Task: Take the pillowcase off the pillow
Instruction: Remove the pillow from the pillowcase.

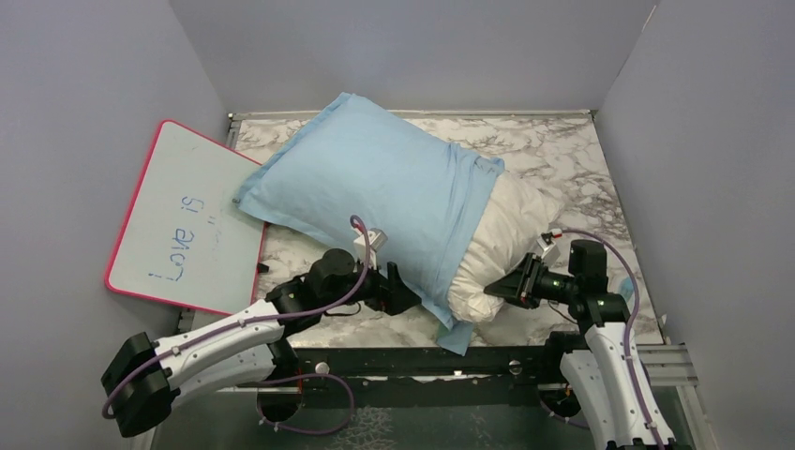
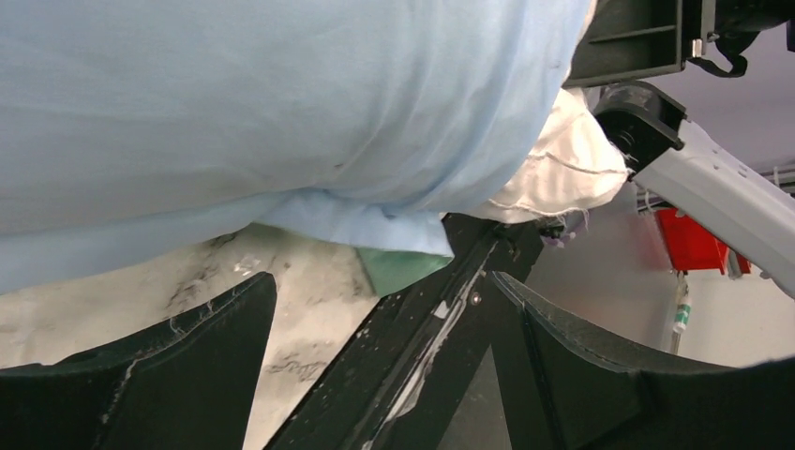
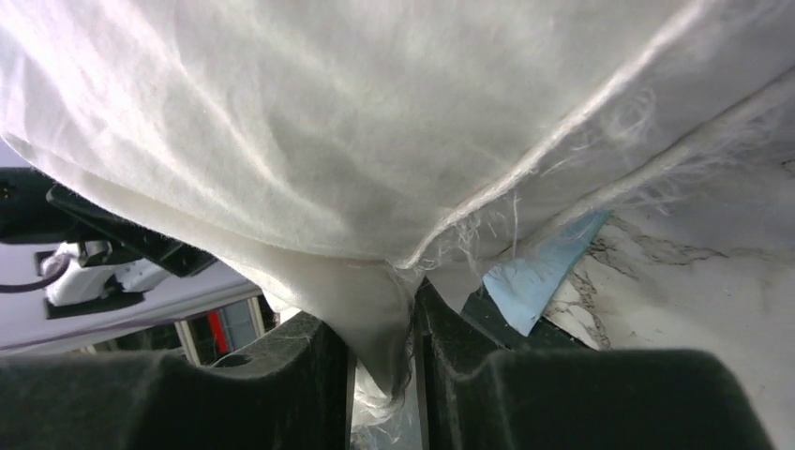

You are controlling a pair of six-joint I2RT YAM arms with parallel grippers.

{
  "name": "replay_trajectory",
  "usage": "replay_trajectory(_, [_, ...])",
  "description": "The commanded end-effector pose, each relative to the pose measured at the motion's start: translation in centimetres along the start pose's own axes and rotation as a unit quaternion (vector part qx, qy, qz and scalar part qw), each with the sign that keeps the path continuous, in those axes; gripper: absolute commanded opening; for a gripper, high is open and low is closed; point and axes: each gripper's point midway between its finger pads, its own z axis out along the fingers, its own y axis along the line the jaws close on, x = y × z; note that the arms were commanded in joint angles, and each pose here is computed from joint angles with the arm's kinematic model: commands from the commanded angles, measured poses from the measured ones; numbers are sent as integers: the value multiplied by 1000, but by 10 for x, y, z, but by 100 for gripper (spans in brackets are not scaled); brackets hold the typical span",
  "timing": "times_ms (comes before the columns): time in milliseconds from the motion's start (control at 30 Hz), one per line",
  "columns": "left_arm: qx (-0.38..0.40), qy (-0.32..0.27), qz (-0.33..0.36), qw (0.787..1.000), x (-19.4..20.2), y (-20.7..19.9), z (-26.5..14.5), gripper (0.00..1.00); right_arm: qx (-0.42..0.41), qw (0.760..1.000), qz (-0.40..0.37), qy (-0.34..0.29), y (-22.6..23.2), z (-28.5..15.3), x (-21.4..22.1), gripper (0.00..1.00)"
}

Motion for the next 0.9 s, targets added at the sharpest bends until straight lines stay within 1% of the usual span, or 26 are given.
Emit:
replay_trajectory(0, [33,-27,-6,999,-1,-25,17,83,18,999,-9,-43,-2,2,-19,26])
replay_trajectory(67, [24,-25,-4,999,6,-28,24,83,22,999,-7,-49,-3,2,-22,24])
replay_trajectory(100, [21,-22,-5,1000,10,-29,28,84,24,998,-5,-50,-3,2,-23,21])
replay_trajectory(167, [24,-10,-5,1000,20,-33,35,83,31,998,-4,-56,-4,2,-26,19])
replay_trajectory(200, [17,-6,-5,1000,25,-32,39,84,36,998,-4,-59,-6,2,-28,19])
replay_trajectory(267, [-3,0,-4,1000,35,-27,44,84,48,997,-2,-68,-8,2,-32,14])
replay_trajectory(300, [-14,1,-8,1000,40,-23,47,84,54,996,1,-70,-9,1,-33,14])
replay_trajectory(433, [-11,-21,-30,999,41,-26,59,84,50,996,4,-69,-6,1,-34,13])
replay_trajectory(567, [1,-42,-30,999,31,-36,79,83,48,996,3,-76,-4,-1,-34,13])
replay_trajectory(600, [3,-43,-30,999,29,-38,84,80,52,995,5,-79,-5,-2,-35,13])
replay_trajectory(667, [7,-38,-24,999,30,-42,93,69,63,994,6,-86,-7,-3,-38,13])
replay_trajectory(700, [7,-35,-19,999,30,-42,96,63,68,994,8,-88,-6,-4,-40,12])
replay_trajectory(733, [6,-34,-16,999,31,-42,97,54,75,993,10,-89,-7,-4,-41,12])
replay_trajectory(800, [-5,-38,-19,999,33,-35,95,43,86,992,10,-93,-7,-6,-45,11])
replay_trajectory(867, [-20,-46,-21,999,35,-24,89,28,96,990,8,-98,-8,-8,-49,11])
